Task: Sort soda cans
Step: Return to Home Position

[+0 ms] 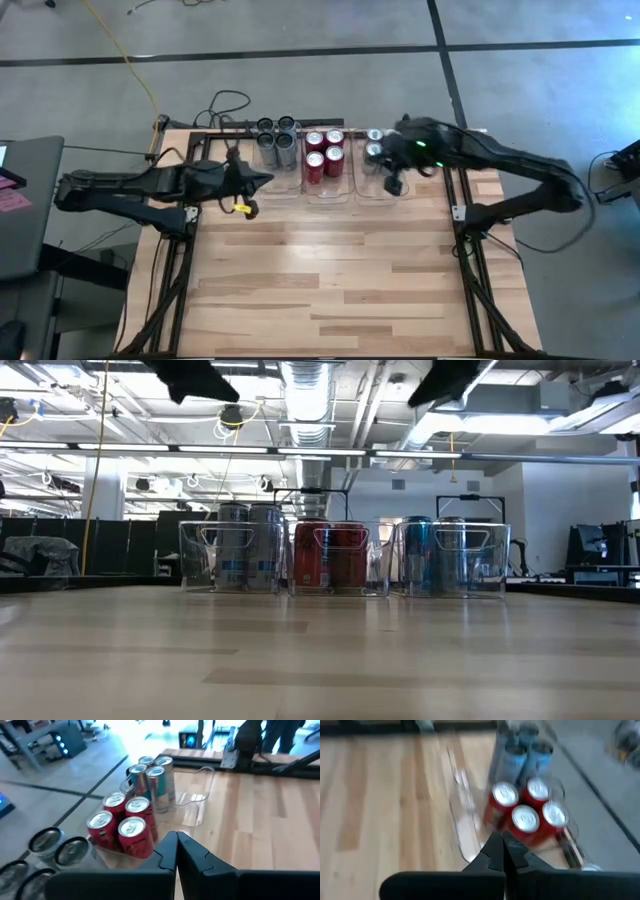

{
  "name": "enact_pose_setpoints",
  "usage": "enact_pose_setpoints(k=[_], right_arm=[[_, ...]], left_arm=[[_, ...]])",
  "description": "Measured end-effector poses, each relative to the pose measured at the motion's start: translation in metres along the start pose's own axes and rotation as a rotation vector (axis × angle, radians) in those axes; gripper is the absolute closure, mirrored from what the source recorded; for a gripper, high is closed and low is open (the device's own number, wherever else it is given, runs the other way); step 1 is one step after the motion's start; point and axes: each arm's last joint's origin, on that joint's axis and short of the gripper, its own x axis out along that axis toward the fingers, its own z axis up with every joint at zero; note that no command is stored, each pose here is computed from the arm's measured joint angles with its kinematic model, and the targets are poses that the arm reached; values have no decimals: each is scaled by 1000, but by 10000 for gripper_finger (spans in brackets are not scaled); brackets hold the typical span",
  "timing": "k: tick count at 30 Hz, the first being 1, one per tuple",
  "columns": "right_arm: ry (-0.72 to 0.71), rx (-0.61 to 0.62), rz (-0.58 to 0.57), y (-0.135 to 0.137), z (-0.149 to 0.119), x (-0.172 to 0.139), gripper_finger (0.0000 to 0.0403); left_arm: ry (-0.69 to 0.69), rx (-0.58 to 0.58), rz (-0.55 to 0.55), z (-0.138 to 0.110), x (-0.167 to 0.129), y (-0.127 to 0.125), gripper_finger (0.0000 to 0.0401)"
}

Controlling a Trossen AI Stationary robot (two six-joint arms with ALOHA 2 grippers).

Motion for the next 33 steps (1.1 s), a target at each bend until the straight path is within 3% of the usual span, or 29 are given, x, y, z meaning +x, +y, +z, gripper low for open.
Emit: enact_pose_setpoints(k=[7, 14, 22, 27, 33], right_arm=[[-289, 53, 55, 19, -40, -26, 402], [-374, 66, 94, 28, -74, -26, 402], [-553, 45, 158, 37, -113, -10, 403], [-597, 74, 156, 37, -140, 2, 403], [-624, 96, 170, 36, -162, 6, 403]], left_arm=[[-146, -59, -86, -45, -5, -2, 400], [-163, -80, -98, -79, 0, -4, 401], [-198, -85, -86, -101, 7, -4, 401], [-215, -101, -133, -112, 12, -1, 401], [-206, -141, -114, -125, 16, 3, 401]])
